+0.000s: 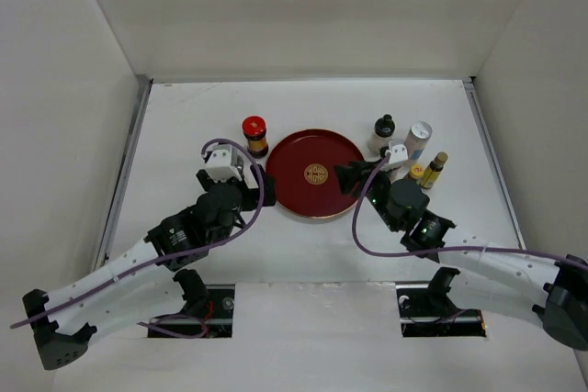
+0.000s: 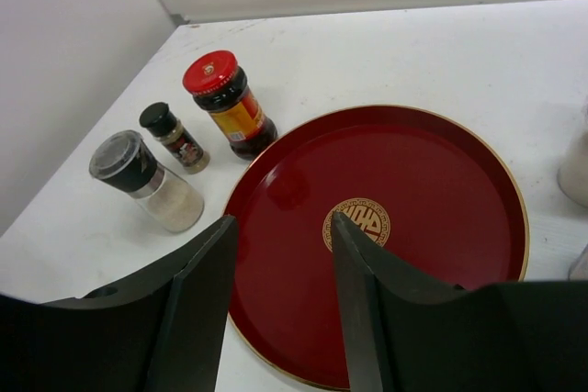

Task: Organize the condiment bottles

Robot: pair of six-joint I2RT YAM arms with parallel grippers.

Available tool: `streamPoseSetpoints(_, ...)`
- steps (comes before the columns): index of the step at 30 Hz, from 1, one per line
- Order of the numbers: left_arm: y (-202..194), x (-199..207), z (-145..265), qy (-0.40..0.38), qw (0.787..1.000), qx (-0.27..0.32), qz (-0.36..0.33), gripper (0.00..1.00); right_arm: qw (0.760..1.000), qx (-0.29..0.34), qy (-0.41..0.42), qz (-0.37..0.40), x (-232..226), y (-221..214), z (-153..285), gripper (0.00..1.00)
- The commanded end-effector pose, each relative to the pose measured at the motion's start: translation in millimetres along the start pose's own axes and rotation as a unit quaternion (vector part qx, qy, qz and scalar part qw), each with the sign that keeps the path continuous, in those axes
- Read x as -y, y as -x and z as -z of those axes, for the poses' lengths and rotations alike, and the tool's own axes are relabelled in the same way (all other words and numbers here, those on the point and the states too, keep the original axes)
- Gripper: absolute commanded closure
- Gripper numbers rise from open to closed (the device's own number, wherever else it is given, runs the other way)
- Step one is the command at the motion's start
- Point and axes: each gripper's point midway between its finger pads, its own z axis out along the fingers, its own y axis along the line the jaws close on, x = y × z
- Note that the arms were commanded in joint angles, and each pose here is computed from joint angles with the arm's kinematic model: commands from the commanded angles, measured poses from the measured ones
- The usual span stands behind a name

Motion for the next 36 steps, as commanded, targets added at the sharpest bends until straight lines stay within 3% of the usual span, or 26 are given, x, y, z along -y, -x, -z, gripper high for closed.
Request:
streamPoseSetpoints(1,26,2,1,0.008,0.999,0.034,0.017,0.0,0.999,0.025,0.017,-0.019,-8,14,-2,0.46)
streamPoseSetpoints(12,82,10,-48,0.057,0.991,0.107,-0.049,0.0,1.0,0.022,0.003,-0.017,-1,11,-6,0.46)
streamPoseSetpoints(14,95,9,-59,0.068,0.989,0.123,-0.054,0.0,1.0,0.022,0.003,-0.017,0,10,-6,0.54)
streamPoseSetpoints(16,105,7,-74,0.073,0.987,0.133,-0.053,0.0,1.0,0.02,-0.002,-0.015,2,10,-6,0.71)
streamPoseSetpoints(18,111,1,-89,0.08,0.987,0.128,-0.053,0.01,1.0,0.016,-0.008,-0.014,3,10,-7,0.8)
streamPoseSetpoints(19,113,-5,-99,0.089,0.987,0.122,-0.055,0.17,1.0,0.013,-0.012,-0.014,5,10,-7,0.81)
streamPoseSetpoints(20,114,-12,-109,0.102,0.987,0.115,-0.056,0.41,1.0,0.01,-0.015,-0.014,5,9,-7,0.81)
streamPoseSetpoints(21,113,-18,-118,0.114,0.986,0.107,-0.056,0.53,1.0,0.007,-0.018,-0.012,6,7,-8,0.79)
streamPoseSetpoints(22,110,-24,-129,0.125,0.986,0.095,-0.061,0.54,1.0,0.007,-0.019,-0.013,6,6,-9,0.73)
streamPoseSetpoints(25,91,-30,-158,0.137,0.986,0.044,-0.082,0.28,1.0,0.009,-0.022,-0.015,8,5,-11,0.38)
streamPoseSetpoints(27,78,-35,-174,0.142,0.986,0.023,-0.086,0.13,1.0,0.009,-0.018,-0.015,6,5,-11,0.25)
streamPoseSetpoints(31,61,-50,-197,0.165,0.983,-0.002,-0.085,0.04,1.0,0.009,-0.018,-0.015,6,5,-11,0.18)
streamPoseSetpoints(36,43,-53,-220,0.168,0.981,-0.028,-0.092,0.05,1.0,0.017,-0.013,-0.02,6,10,-8,0.17)
